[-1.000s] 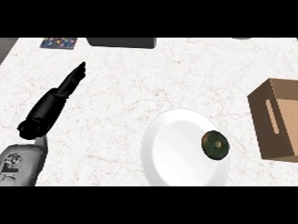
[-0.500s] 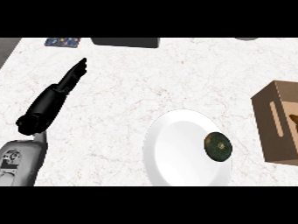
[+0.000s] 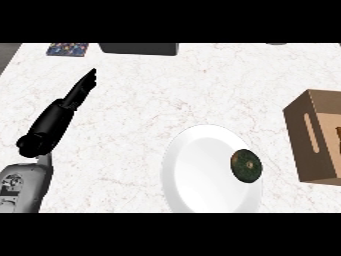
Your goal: Pick the croissant from the plate and place it in the cardboard box
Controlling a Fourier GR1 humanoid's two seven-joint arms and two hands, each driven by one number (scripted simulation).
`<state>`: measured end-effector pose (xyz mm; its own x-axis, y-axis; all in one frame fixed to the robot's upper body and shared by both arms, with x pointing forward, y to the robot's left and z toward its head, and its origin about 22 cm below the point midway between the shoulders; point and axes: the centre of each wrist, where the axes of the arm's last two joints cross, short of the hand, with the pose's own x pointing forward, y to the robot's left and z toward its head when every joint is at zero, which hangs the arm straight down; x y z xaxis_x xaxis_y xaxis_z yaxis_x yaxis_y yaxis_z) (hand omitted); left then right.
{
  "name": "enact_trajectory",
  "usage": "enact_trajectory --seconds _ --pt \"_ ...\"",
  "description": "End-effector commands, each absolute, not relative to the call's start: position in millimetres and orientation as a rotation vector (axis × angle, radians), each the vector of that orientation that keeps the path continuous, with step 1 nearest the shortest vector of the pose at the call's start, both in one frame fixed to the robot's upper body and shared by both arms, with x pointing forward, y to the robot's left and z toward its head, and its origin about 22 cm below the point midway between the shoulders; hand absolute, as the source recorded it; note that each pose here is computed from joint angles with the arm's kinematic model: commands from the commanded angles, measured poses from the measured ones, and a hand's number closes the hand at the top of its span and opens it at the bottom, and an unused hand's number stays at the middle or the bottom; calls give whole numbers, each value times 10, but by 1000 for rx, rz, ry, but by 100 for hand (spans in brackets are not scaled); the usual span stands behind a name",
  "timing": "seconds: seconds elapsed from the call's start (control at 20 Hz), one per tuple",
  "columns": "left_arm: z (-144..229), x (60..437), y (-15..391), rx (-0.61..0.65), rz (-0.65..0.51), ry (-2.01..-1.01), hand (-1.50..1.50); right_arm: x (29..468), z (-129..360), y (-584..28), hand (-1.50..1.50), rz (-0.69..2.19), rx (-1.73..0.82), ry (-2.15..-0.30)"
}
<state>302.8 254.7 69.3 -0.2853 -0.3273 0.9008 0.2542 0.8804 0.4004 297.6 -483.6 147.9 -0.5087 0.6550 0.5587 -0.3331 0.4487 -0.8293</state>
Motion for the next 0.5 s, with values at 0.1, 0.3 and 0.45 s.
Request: enact_trajectory --seconds 0.1,0.3,0.45 --pt "670 3001 2567 52 -562 -1772 0 2990 1171 -4948 -150 751 188 -1804" --pt "750 3042 2517 69 -572 -1781 0 3060 1409 -5143 -150 575 194 -1754" --pt "696 3039 2423 27 -566 -1778 0 3020 1522 -5335 -150 459 187 -1783"
